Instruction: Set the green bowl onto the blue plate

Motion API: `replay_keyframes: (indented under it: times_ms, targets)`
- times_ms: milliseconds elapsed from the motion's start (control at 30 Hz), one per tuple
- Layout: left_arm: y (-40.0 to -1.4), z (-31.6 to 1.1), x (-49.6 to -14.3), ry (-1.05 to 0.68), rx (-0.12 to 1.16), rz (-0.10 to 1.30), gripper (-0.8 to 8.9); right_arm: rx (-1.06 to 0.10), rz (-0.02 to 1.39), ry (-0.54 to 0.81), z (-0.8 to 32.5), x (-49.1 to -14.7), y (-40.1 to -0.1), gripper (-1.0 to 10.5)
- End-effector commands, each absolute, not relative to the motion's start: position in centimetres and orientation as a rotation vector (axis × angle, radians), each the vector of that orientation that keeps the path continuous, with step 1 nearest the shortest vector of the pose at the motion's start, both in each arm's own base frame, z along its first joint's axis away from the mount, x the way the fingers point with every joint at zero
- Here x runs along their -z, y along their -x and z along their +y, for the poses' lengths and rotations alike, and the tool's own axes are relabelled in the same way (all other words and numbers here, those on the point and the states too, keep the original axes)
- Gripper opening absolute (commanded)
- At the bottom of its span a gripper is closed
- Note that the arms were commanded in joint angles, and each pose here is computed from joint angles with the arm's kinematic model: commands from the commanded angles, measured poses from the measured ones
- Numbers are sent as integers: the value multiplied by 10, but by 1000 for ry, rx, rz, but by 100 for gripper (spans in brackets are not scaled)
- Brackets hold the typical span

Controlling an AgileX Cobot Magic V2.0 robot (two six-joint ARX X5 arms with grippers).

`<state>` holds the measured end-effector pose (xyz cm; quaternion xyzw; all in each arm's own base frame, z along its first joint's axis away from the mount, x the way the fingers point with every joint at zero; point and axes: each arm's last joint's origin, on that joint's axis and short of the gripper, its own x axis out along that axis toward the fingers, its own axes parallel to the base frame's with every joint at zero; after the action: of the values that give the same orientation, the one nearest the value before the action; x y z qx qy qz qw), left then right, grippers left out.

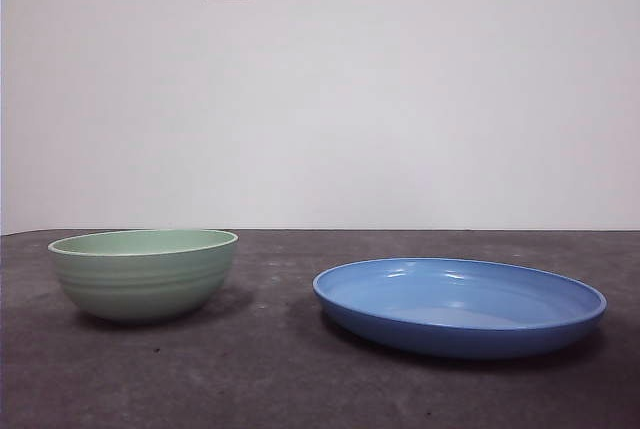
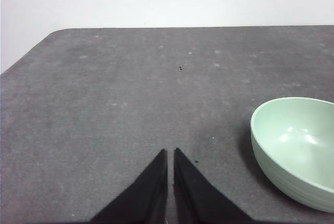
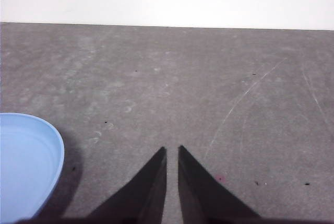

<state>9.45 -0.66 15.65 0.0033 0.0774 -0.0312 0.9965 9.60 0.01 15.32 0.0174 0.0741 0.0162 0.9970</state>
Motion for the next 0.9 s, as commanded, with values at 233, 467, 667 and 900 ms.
replay_keyframes:
  times_ms: [233,467,667,900]
  targets:
    - [-96,-7,-152,121,51,157,18,-33,113,-97,0,-156,-97,32]
    - [-92,-7,-186,279,60,95,18,-56,40,-297,1,-182,-92,8]
    - [-86,-7,-246,298,94,109,18,-136,26,-437,4,-220,-85,8]
    - [-95,-13,-308,309,236,219,18,-238,162,-436,8,-269,-82,8]
